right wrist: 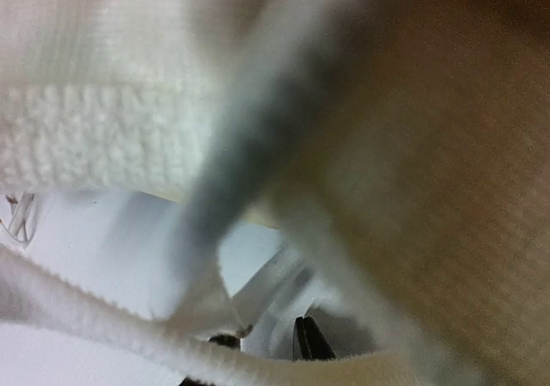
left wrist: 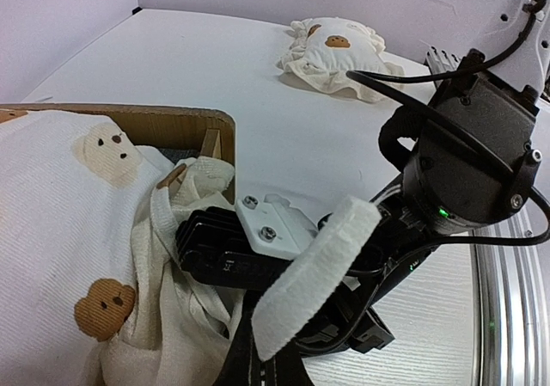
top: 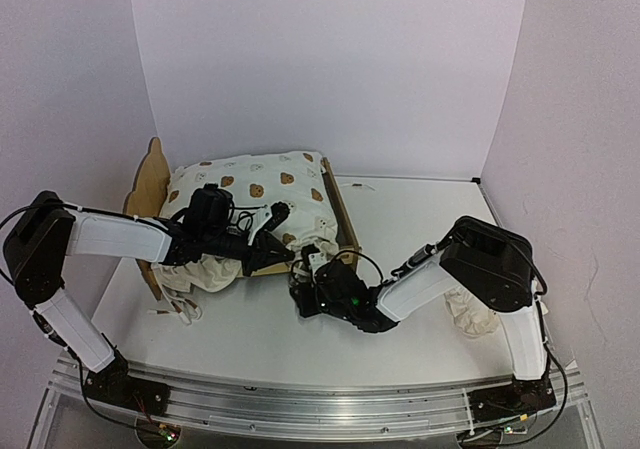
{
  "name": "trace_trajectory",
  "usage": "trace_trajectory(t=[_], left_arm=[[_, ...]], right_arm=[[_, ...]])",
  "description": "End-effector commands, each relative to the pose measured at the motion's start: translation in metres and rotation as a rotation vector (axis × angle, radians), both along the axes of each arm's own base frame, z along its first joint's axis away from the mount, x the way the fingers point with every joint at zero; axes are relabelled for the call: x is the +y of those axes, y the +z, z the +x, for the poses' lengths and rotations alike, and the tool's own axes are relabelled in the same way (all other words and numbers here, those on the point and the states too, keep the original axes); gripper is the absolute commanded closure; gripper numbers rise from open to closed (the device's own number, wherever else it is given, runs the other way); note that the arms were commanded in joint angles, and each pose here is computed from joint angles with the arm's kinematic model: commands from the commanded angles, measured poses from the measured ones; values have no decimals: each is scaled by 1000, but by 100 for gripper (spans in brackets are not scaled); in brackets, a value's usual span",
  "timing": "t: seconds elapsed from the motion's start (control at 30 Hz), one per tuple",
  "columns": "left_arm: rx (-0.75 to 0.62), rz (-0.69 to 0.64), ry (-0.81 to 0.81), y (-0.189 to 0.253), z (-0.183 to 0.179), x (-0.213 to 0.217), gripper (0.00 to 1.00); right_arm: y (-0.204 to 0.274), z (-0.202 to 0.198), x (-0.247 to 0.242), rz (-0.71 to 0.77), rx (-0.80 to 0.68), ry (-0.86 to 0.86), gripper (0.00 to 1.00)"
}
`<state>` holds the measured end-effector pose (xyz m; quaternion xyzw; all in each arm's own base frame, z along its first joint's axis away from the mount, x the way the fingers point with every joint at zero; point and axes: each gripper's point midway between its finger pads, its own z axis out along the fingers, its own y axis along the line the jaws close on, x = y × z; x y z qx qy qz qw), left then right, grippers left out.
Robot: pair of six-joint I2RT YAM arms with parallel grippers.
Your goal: Set up the pet bed
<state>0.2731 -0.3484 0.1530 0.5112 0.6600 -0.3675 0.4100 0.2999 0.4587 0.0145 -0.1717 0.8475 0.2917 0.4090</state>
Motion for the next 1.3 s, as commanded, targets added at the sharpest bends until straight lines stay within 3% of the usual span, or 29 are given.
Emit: trace_trajectory(t=[0.0,0.1,0.23,0.3,0.43,0.47,0.63,0.77,1.0,1.1,1.17,1.27], left_arm=[[-34,-34,-5,15,4,-5,100],[-28,-43,4,16,6,-5,100],[-14,-48,-12,13,5,-7,100],[-17,-46,-24,12,4,-8,100],[-33,-40,-22,15,8,-7,100],[-39,-38,-20,15,9,-6,100],[-67,-2,-64,1,-1,1,100],[-77,10,-96,-10,-10,5,100],[-80,3,-137,-13,-15,3,100],[-68,2,-147,-16,-17,2,100],[-63,7,-155,-20,-20,2,100],[-63,34,-185,-31,-29,0,100]], right_arm=[[40,5,17,177,-68,22,70],[49,14,16,213,-96,-24,65],[49,24,15,221,-112,-83,66],[42,28,12,218,-102,-113,73],[28,23,-4,195,-70,-142,98],[27,19,-8,187,-62,-134,100],[44,-22,-13,170,30,73,100],[60,-64,-16,173,272,313,100],[77,-93,-49,100,661,448,100],[78,-110,-70,2,842,472,99],[76,-112,-83,-95,870,463,94],[63,-110,-107,-266,871,395,79]])
